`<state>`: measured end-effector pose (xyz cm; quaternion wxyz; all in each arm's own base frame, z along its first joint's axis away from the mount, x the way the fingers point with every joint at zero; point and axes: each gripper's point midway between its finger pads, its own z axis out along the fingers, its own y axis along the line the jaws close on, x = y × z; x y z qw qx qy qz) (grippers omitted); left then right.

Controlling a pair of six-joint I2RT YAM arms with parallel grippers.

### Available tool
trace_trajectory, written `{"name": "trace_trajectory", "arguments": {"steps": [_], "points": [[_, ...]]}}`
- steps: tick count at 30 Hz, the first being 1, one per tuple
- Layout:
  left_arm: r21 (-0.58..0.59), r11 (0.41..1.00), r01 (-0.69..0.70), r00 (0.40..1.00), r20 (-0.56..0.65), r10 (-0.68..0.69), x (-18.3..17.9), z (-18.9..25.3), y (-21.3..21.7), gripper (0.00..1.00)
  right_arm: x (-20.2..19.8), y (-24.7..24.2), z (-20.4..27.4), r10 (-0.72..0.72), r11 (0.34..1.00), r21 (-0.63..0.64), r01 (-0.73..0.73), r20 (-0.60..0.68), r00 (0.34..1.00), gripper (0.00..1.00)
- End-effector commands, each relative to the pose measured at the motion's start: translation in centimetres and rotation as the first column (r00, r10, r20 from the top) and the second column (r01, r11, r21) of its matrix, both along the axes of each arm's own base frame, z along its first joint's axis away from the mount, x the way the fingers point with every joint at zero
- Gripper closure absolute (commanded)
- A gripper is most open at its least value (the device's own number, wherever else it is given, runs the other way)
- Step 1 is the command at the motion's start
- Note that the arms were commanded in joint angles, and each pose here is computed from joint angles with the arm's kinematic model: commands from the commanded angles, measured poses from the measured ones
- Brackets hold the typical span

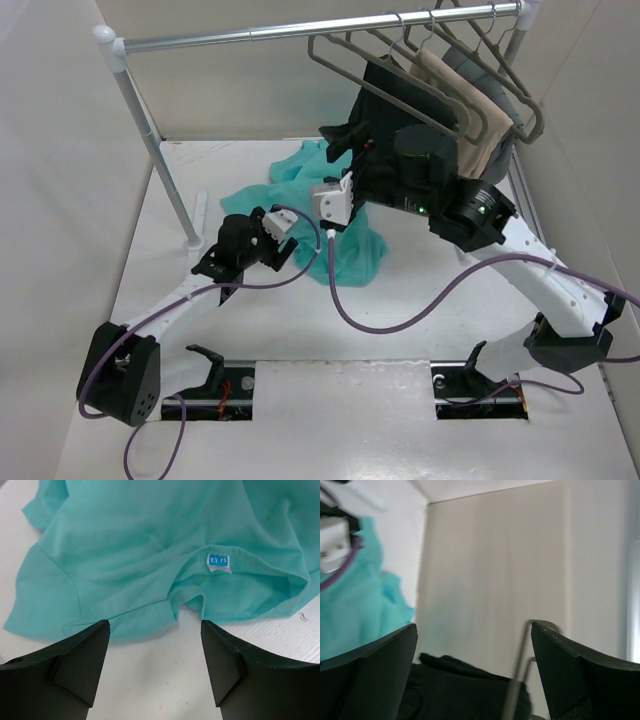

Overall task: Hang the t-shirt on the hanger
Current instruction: Grab a hanger with the right arm

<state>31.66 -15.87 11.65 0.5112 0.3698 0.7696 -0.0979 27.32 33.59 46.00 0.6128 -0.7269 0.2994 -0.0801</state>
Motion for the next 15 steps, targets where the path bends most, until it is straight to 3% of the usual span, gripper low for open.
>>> {"name": "trace_trajectory", "arguments": {"steps": [1,5,7,8,12,13,15], "points": [[-0.05,0.998,-0.038,0.998,0.052,0.04,0.1,2.1,0.3,0.3,-1.6,-2.0,9.1,-0.021,0.973,0.229,-0.013,0.144,0.989,0.0],[-0.037,0.999,-0.028,0.996,0.079,0.031,-0.3,2.9,0.3,0.29,-3.2,-6.0,17.5,-0.086,0.891,0.453,-0.032,0.238,0.968,0.0],[-0.033,0.999,-0.039,0.996,0.083,0.041,-0.4,2.8,0.6,0.29,-2.3,-7.0,17.6,-0.096,0.904,0.427,0.004,0.194,0.976,0.0],[-0.035,0.998,-0.047,0.994,0.094,0.05,-0.3,3.1,0.8,0.29,-1.0,-8.3,19.2,-0.134,0.894,0.448,0.035,0.19,0.973,0.03],[-0.031,0.998,-0.047,0.995,0.087,0.05,-0.8,3.0,1.0,0.29,1.7,-9.6,17.8,-0.086,0.897,0.44,0.044,0.077,0.993,0.24],[-0.025,0.999,-0.044,0.995,0.092,0.046,-0.8,3.0,1.0,0.29,1.9,-9.1,17.5,-0.019,0.897,0.441,-0.009,0.059,0.998,0.28],[-0.025,0.999,-0.044,0.995,0.092,0.046,-0.9,3.1,1.1,0.29,4.2,-11.1,16.2,-0.041,0.887,0.459,0.049,-0.027,0.999,0.34]]}}
